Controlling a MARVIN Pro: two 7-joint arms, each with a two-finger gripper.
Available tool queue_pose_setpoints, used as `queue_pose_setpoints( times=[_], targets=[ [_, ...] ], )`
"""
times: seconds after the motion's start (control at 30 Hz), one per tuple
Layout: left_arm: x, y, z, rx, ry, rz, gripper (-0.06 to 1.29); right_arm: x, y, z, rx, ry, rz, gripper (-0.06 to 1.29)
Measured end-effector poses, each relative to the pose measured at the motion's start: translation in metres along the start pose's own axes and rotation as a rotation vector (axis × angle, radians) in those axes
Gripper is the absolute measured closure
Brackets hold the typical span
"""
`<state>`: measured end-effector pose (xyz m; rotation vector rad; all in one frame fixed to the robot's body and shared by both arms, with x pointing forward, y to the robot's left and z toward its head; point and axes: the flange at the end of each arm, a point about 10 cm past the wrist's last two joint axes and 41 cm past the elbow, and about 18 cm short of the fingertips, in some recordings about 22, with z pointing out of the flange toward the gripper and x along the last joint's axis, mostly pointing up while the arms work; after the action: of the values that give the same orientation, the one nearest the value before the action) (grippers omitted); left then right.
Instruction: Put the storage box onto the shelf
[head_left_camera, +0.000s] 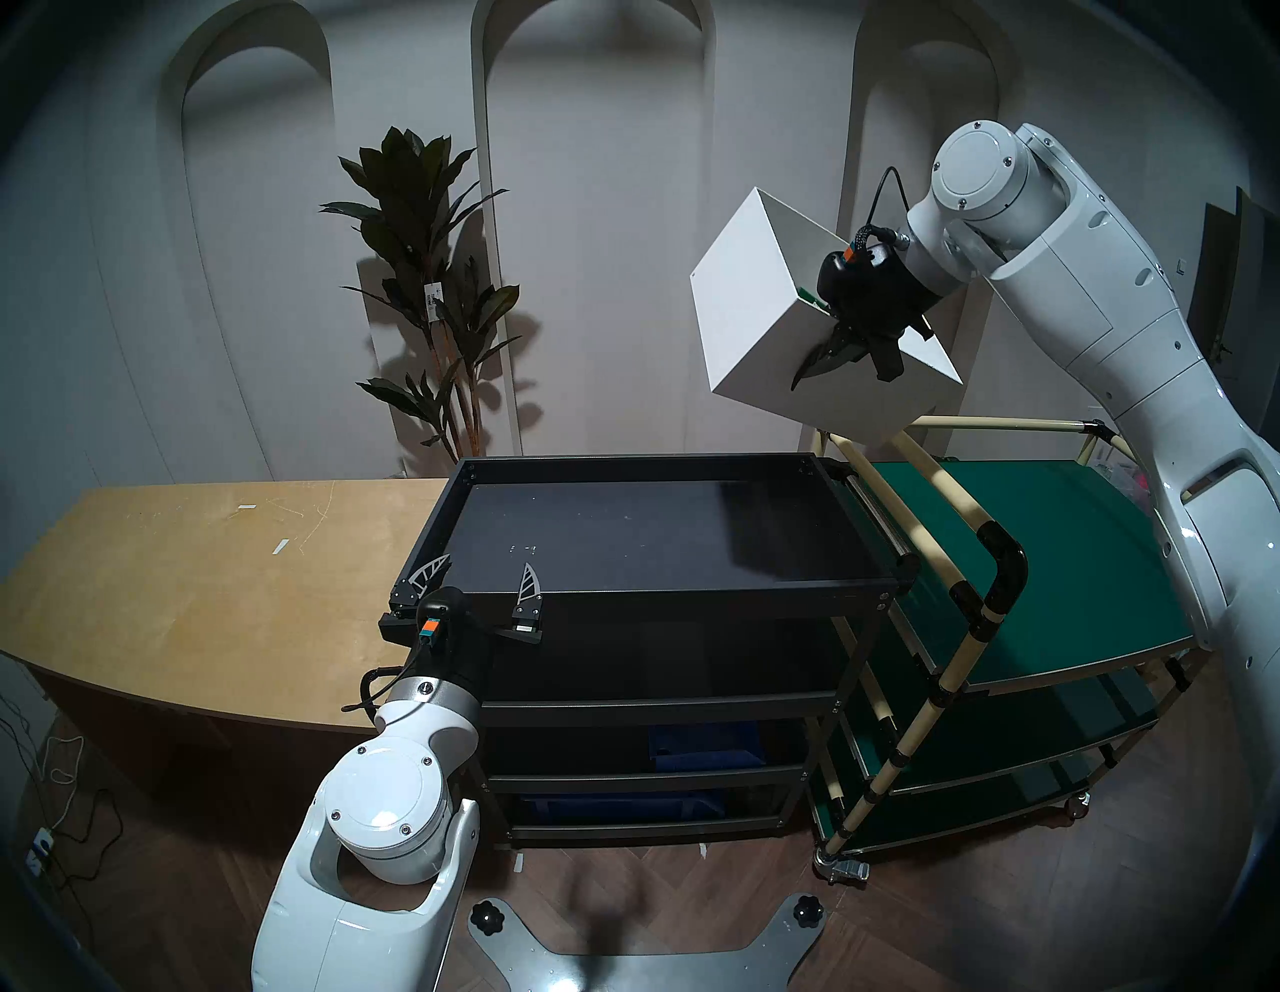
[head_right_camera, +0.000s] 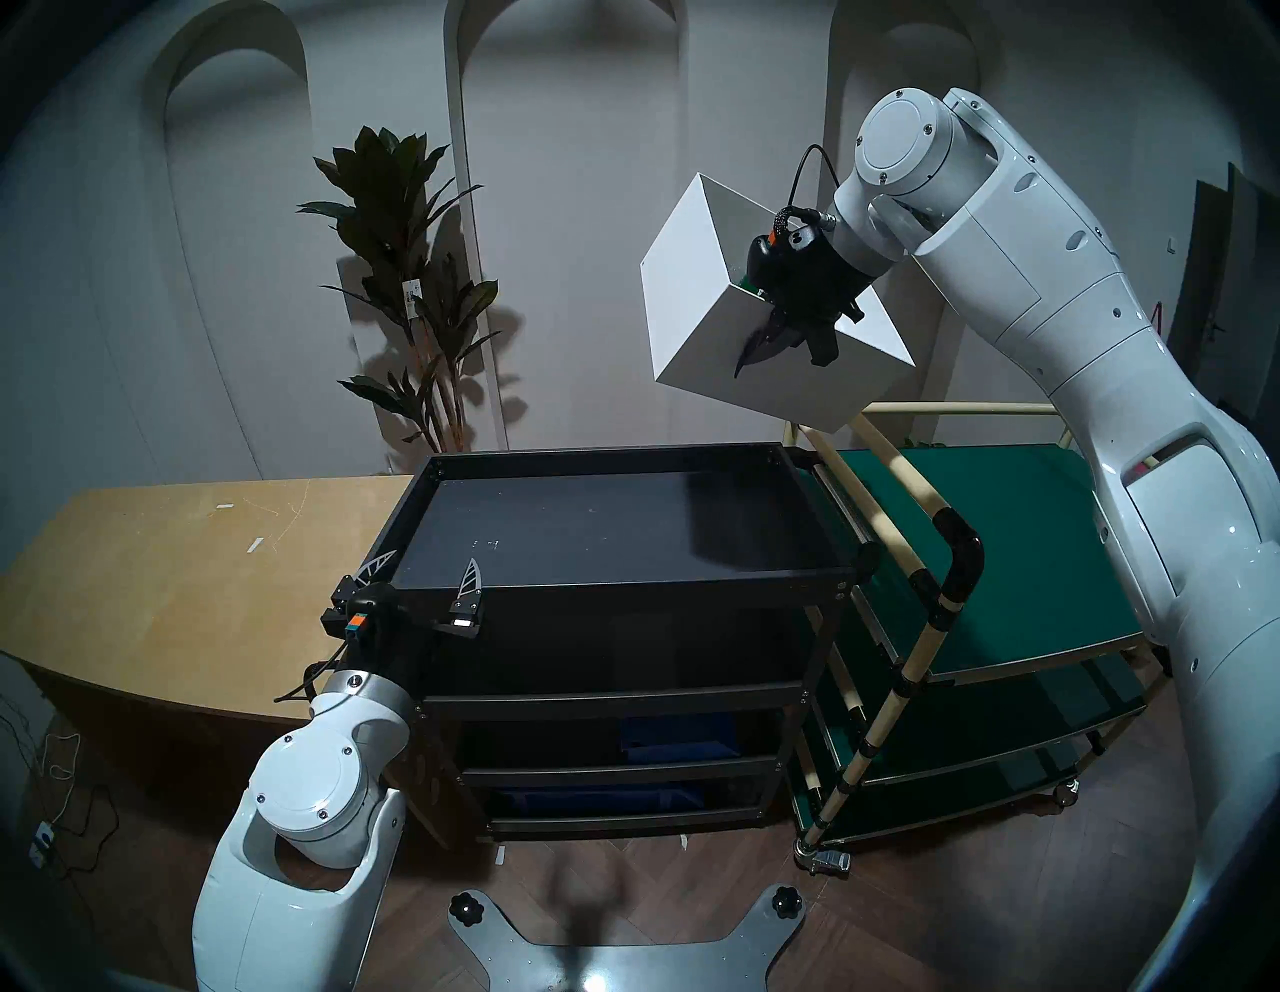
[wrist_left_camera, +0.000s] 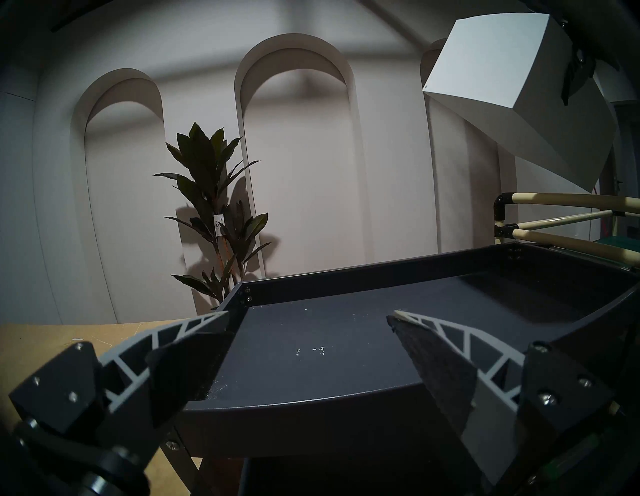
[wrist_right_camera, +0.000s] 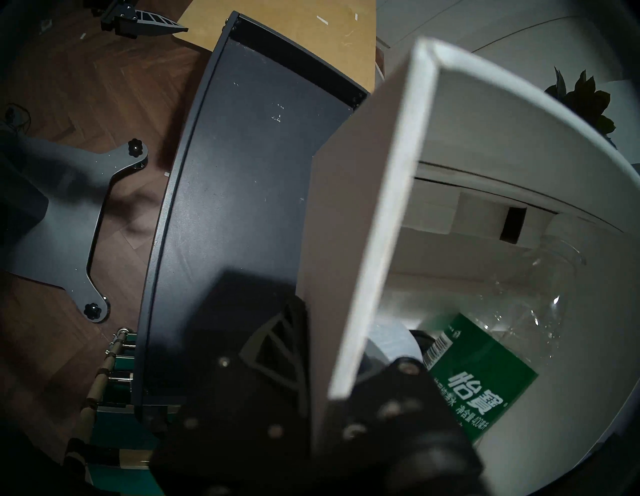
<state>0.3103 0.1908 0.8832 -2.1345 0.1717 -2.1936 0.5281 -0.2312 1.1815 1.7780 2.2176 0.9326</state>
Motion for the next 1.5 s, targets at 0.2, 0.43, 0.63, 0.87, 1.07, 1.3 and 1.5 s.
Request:
queue_pose_setpoints(
  times=[0.2, 0.43, 0.63, 0.87, 1.07, 1.3, 1.5],
  targets=[
    [0.0, 0.0, 0.0, 0.0, 0.0, 0.0, -0.02, 0.004, -0.014, 0.01, 0.048, -0.006, 0.017, 1.2],
    [0.0, 0.0, 0.0, 0.0, 0.001, 0.001, -0.02, 0.028, -0.031, 0.023, 0.11, 0.019, -0.009, 1.2],
    [0.001, 0.0, 0.0, 0.0, 0.002, 0.001, -0.02, 0.047, -0.043, 0.033, 0.131, 0.044, -0.023, 1.2],
    [0.001, 0.0, 0.0, 0.0, 0.002, 0.001, -0.02, 0.061, -0.058, 0.043, 0.135, 0.066, 0.006, 1.2],
    [0.001, 0.0, 0.0, 0.0, 0.003, 0.001, -0.02, 0.059, -0.067, 0.05, 0.128, 0.061, 0.066, 1.2],
    [0.002, 0.0, 0.0, 0.0, 0.005, 0.0, -0.02, 0.054, -0.08, 0.061, 0.136, 0.044, 0.142, 1.2],
    [0.002, 0.0, -0.001, 0.0, 0.005, 0.0, -0.02, 0.049, -0.09, 0.072, 0.142, 0.023, 0.219, 1.2]
  ],
)
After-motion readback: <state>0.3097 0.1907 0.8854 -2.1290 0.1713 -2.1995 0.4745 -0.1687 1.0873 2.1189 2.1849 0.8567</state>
